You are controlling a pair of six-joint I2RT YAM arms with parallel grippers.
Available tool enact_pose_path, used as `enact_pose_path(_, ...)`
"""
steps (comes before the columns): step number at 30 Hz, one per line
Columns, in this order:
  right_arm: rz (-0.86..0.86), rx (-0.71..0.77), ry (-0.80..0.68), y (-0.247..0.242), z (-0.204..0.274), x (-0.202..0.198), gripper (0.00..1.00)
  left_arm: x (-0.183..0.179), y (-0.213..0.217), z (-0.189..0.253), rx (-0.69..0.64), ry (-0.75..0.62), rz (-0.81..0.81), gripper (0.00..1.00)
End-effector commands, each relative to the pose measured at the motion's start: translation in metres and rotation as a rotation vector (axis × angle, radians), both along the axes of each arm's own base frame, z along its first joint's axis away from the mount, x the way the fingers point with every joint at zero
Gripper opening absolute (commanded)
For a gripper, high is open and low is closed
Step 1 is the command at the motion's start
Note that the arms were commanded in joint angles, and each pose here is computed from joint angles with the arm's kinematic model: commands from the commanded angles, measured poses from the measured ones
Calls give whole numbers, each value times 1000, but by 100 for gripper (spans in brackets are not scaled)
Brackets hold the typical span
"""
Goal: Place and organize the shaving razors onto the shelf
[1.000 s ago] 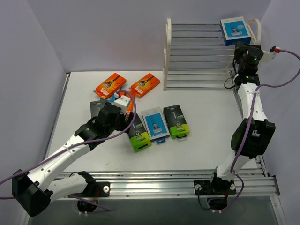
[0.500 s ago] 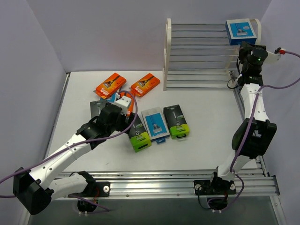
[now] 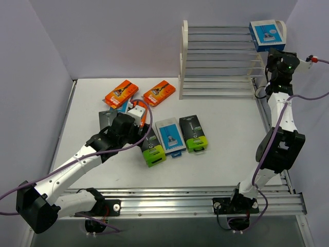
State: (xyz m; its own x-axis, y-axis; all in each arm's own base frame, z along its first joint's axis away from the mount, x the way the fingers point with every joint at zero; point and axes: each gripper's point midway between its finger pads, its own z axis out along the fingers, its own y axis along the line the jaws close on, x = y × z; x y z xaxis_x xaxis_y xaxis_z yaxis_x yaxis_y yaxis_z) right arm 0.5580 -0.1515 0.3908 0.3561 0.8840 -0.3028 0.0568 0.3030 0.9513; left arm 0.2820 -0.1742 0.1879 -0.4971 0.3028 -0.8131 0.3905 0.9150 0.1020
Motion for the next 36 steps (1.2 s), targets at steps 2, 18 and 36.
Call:
enact_pose_path(2, 2, -22, -71, -7, 20, -3, 0, 8, -2, 20, -11, -45, 10, 94)
enact_pose_path(18, 7, -19, -61, -13, 17, -2, 58, 9, -1, 17, 4, -37, 11, 94)
enact_pose_path(36, 63, -93, -53, 6, 36, -39, 82, 8, 0, 24, -5, -53, 11, 94)
